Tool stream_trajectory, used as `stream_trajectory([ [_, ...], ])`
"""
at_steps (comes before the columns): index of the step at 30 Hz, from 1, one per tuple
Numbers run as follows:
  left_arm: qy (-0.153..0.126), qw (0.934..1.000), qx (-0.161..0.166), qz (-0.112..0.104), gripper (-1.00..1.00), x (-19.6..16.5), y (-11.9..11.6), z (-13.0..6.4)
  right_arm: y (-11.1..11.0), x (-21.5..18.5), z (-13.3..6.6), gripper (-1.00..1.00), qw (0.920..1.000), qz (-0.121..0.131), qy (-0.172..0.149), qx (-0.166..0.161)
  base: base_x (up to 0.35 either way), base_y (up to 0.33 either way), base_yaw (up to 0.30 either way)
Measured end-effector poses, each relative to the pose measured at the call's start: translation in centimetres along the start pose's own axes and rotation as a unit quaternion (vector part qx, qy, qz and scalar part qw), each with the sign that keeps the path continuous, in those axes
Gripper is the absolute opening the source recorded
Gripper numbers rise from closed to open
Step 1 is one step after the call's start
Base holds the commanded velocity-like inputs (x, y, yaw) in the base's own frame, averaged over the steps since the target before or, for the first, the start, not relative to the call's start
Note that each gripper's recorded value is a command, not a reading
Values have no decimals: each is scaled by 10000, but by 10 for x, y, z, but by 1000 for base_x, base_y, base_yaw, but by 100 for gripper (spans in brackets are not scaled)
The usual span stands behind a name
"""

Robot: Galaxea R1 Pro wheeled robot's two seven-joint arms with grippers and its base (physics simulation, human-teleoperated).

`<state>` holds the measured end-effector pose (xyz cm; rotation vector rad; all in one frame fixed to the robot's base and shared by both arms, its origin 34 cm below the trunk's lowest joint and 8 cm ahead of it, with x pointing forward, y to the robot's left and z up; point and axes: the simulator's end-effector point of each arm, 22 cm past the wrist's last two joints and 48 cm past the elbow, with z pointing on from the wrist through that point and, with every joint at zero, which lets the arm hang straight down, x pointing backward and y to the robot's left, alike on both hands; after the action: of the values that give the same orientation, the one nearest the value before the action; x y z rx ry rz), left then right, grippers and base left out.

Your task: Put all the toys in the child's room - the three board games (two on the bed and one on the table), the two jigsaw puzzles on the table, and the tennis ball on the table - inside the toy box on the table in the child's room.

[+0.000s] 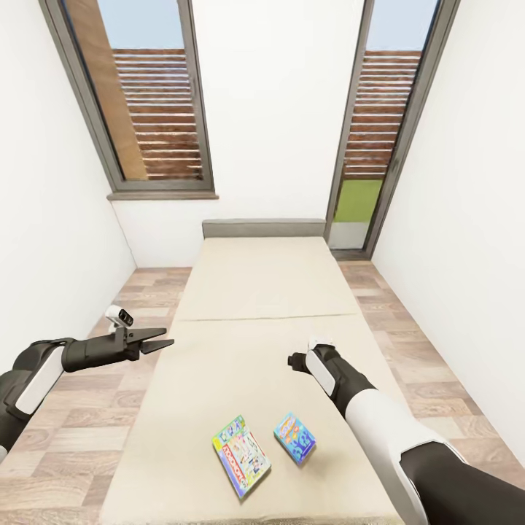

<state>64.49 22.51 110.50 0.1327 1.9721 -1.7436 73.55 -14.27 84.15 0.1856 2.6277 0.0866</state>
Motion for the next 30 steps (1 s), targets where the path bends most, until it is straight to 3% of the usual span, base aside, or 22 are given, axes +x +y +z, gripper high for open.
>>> stream_trajectory([
  [30,49,9997,-61,-240,100,8,26,3,-4,23,23,100,9997,8,249,32,0,0,0],
])
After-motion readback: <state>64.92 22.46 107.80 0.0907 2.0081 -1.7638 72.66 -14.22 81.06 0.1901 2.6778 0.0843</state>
